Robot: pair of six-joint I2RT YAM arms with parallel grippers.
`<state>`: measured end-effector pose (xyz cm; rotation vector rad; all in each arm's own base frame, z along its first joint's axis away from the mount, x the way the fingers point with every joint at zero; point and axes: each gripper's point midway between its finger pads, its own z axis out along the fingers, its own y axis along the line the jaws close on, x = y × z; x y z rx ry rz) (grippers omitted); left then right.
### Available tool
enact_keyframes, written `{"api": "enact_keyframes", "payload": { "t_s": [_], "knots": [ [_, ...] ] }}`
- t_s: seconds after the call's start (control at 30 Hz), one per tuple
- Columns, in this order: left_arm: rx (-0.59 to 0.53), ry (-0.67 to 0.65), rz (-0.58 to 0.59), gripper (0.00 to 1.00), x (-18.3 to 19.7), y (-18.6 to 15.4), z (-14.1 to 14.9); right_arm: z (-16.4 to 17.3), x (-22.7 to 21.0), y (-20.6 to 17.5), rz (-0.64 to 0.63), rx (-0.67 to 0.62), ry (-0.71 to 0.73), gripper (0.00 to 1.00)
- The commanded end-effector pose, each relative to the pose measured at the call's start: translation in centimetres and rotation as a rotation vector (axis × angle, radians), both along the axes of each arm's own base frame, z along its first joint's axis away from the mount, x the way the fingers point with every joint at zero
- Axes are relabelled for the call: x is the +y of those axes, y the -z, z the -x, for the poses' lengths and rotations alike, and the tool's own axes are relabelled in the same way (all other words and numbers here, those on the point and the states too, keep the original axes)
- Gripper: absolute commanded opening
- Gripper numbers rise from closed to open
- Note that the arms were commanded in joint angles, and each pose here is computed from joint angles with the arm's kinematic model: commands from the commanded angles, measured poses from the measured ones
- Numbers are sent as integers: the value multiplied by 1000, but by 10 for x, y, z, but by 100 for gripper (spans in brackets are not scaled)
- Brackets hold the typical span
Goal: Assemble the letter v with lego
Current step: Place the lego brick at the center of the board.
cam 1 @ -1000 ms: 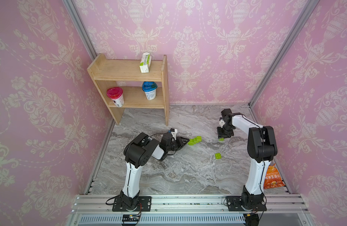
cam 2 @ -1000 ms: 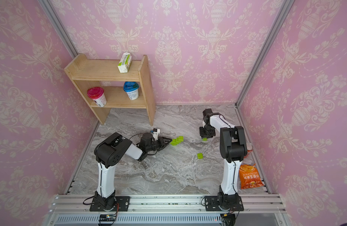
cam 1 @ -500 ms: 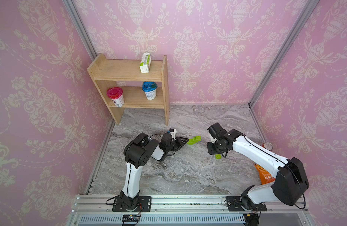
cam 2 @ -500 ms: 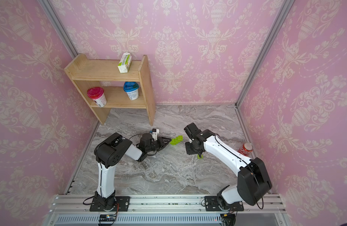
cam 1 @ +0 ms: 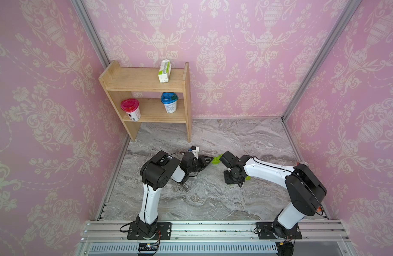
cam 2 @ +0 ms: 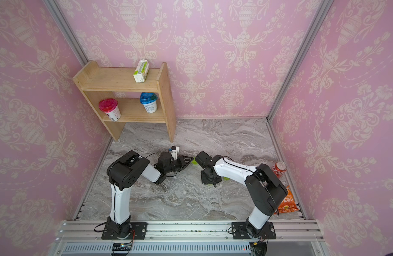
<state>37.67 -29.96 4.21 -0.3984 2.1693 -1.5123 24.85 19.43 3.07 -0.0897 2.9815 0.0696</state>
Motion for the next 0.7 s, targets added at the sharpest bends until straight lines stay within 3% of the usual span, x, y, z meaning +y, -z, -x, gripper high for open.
{"api": "enact_keyframes", "payload": {
  "t_s": [0.0, 0.07, 0.13, 0.2, 0.27, 0.4, 0.67],
  "knots": [
    [143, -24, -88, 21, 13, 50, 12, -1, -2, 8, 27, 3, 11, 3],
    [146, -21, -85, 21, 12, 50, 12, 1, -1, 10, 27, 11, 10, 16],
    [147, -20, -85, 20, 12, 49, 12, 2, 0, 4, 11, 10, 8, 41],
    [146, -16, -87, 20, 10, 48, 12, 1, -1, -7, 8, -7, 4, 59],
    [145, -16, -87, 20, 10, 48, 10, 0, -6, -21, 19, -26, -5, 68],
    [153, -8, -86, 20, 9, 49, 12, -1, -38, -37, 65, -21, -2, 68],
    [160, -7, -90, 20, 10, 51, 13, -8, -103, -26, 105, 51, 23, 57]
  ]
}}
